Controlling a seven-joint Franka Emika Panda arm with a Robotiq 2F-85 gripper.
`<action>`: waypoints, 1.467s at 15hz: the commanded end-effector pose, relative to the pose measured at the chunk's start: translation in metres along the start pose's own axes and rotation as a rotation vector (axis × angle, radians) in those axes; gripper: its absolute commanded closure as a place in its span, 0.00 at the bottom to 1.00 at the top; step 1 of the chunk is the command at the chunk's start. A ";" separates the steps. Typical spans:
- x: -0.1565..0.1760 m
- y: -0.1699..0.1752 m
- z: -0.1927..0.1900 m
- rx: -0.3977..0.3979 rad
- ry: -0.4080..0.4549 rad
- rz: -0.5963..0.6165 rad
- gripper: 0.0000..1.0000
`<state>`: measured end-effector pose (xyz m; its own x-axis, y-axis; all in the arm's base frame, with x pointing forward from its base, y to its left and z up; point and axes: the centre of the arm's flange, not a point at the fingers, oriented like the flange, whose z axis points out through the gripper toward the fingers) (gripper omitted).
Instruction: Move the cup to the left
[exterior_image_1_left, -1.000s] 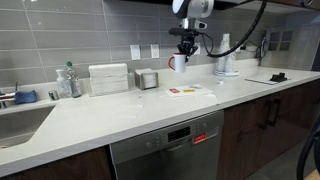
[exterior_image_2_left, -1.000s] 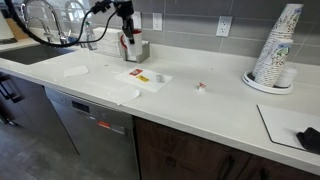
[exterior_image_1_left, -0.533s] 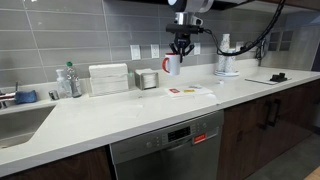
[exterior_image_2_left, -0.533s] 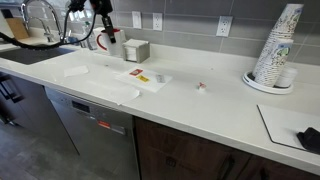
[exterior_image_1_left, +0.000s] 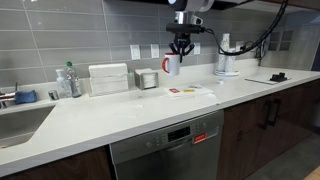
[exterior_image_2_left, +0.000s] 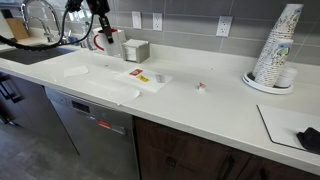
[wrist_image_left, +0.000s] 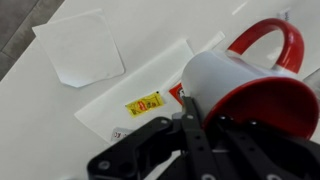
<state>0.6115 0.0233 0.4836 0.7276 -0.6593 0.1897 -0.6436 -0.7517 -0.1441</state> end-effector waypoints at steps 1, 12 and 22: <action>0.000 0.000 0.000 0.000 0.000 0.000 0.90; -0.078 -0.129 -0.028 0.146 0.028 -0.549 0.98; -0.120 -0.147 0.017 0.138 -0.005 -1.005 0.98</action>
<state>0.6179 0.2140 0.4673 0.9456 0.2064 0.2514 0.2251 -0.9732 -0.0475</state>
